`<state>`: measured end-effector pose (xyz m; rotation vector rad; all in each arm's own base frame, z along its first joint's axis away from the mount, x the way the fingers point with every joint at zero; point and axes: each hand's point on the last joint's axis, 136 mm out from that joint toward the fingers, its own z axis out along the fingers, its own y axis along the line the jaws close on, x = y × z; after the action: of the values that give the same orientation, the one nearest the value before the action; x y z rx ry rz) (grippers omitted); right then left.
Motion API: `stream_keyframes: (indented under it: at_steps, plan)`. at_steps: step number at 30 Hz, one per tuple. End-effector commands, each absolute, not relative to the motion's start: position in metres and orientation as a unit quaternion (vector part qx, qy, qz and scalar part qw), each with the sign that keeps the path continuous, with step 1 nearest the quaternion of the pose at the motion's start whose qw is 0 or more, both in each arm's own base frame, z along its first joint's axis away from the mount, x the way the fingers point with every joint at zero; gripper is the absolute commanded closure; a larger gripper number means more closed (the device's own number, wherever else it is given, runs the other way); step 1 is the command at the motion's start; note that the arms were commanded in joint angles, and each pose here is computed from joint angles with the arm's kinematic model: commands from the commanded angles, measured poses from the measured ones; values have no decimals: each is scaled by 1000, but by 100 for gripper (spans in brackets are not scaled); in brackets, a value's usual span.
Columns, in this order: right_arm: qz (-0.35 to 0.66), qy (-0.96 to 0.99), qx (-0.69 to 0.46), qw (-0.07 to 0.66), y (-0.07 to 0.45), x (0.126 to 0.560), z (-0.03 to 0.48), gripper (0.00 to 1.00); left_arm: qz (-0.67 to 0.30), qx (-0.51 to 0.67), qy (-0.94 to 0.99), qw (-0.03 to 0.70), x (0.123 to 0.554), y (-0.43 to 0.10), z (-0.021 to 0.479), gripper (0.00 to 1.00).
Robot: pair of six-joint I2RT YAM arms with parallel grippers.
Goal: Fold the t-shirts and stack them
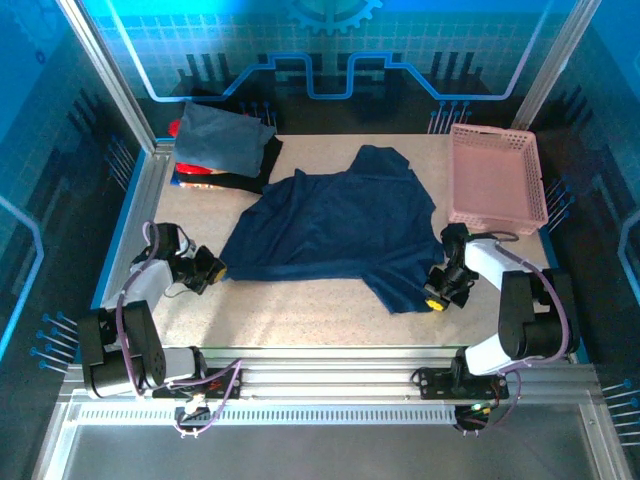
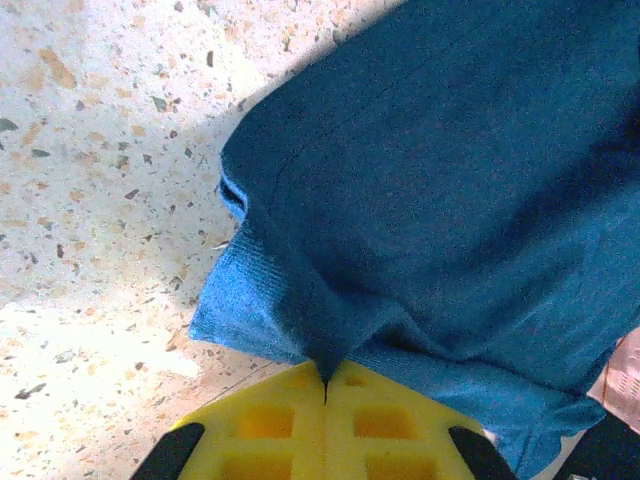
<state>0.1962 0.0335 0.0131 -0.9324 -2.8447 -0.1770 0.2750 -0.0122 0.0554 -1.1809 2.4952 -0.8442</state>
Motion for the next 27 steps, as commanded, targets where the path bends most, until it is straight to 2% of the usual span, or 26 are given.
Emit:
stream_keyframes:
  at_steps: [1,9,16,27]
  plan:
    - [-52,-948,-311,31,25,210,23,100,-300,-397,858,126,265,-17,66,100]
    - [-71,-936,-343,-27,13,177,92,100,-275,-409,863,108,232,-19,77,100]
    - [-91,-917,-378,-87,-1,165,144,100,-251,-429,861,103,225,-13,89,100]
    - [-110,-911,-377,-129,2,143,198,100,-229,-427,870,90,205,-19,106,100]
